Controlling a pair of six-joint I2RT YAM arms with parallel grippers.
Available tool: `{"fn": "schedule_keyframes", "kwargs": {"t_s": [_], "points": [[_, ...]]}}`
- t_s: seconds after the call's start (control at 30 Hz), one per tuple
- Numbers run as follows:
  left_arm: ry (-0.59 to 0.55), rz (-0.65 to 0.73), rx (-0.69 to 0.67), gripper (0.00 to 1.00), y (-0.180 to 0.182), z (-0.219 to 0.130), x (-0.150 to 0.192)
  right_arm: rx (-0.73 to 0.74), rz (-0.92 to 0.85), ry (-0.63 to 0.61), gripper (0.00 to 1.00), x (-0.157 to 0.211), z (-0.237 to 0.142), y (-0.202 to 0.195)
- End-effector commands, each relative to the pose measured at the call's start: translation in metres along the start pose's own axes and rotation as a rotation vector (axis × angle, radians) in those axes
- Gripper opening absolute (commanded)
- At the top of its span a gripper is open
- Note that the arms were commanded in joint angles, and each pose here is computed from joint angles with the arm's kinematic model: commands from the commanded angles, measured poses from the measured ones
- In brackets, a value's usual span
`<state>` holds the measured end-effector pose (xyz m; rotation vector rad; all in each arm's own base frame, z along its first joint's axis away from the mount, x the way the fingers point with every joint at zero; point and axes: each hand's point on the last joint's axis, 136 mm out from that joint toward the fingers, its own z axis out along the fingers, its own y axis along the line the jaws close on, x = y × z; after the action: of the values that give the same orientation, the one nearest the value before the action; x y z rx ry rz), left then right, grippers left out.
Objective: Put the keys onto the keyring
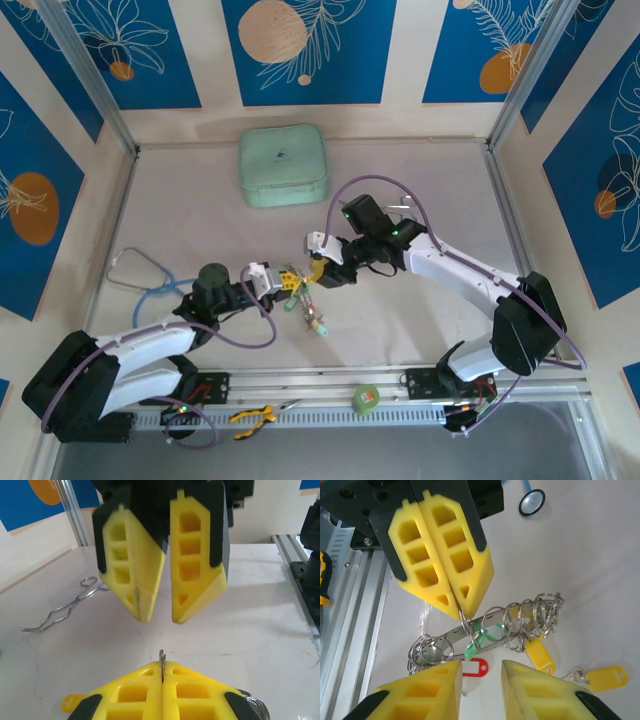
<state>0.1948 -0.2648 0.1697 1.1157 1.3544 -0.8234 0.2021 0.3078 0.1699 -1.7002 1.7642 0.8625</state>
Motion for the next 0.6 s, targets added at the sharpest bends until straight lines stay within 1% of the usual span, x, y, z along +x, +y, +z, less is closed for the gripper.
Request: {"fn": "schedule_keyframes", "kwargs": {"t_s": [0.0, 0.33, 0.57], "points": [[-0.102, 0.035, -0.001, 0.00, 0.0002, -0.0007, -0.0242, -0.057, 0.040, -0.053, 0.27, -0.0046, 0.0039, 0.0101], [-0.104, 0.029, 0.012, 0.00, -0.0014, -0.0001, -0.0247, -0.051, 0.022, -0.063, 0.29, -0.0075, 0.0076, 0.0066], [-0.106, 0.030, 0.017, 0.00, -0.0014, 0.0010, -0.0257, -0.020, -0.007, -0.038, 0.29, -0.0055, 0.0111, 0.0009]]}}
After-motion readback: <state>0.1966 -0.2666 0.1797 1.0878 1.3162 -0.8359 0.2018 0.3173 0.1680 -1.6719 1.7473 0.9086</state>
